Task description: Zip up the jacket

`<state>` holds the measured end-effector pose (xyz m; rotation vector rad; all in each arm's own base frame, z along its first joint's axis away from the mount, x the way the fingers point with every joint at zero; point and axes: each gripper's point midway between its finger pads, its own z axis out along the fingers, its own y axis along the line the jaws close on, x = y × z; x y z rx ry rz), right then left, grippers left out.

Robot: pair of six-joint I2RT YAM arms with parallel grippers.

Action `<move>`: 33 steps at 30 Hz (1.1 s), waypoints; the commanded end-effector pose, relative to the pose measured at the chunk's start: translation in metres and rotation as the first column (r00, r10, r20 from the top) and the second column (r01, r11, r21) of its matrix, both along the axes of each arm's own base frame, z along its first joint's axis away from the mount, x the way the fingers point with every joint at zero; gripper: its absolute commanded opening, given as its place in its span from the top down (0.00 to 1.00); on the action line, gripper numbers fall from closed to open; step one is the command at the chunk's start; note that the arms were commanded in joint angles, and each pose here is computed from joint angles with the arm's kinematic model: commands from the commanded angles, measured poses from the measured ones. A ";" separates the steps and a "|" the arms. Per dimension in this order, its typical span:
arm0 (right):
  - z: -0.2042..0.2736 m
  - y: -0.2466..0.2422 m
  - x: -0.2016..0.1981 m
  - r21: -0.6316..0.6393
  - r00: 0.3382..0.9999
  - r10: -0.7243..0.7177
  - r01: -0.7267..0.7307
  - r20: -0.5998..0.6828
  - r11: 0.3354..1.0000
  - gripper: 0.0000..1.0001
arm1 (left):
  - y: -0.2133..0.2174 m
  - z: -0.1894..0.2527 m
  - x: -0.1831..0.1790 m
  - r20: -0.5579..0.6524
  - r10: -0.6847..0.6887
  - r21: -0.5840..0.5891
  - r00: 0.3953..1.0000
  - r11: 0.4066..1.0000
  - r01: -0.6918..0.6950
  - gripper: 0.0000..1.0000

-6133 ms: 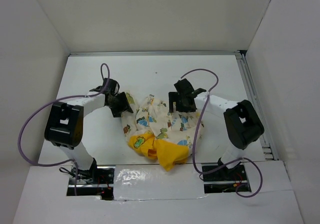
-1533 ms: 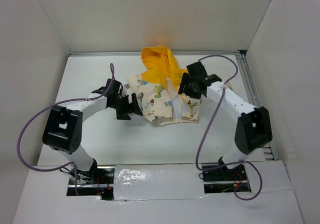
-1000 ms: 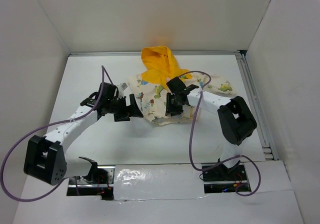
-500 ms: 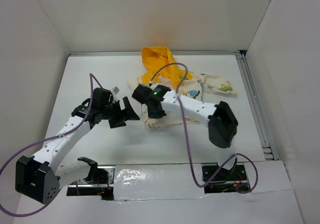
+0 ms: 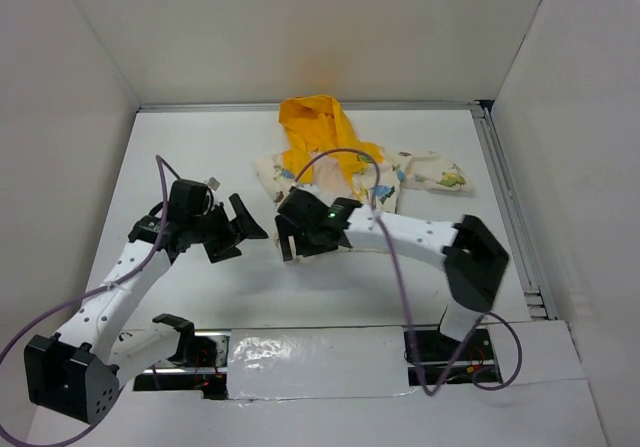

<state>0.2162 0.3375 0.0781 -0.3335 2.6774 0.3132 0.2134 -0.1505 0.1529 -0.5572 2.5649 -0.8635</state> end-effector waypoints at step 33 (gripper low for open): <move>0.058 -0.224 0.040 0.381 0.774 -0.629 0.562 0.070 0.734 0.01 | -0.125 -0.101 0.027 -0.417 -0.154 0.507 0.896 0.779 0.370 0.27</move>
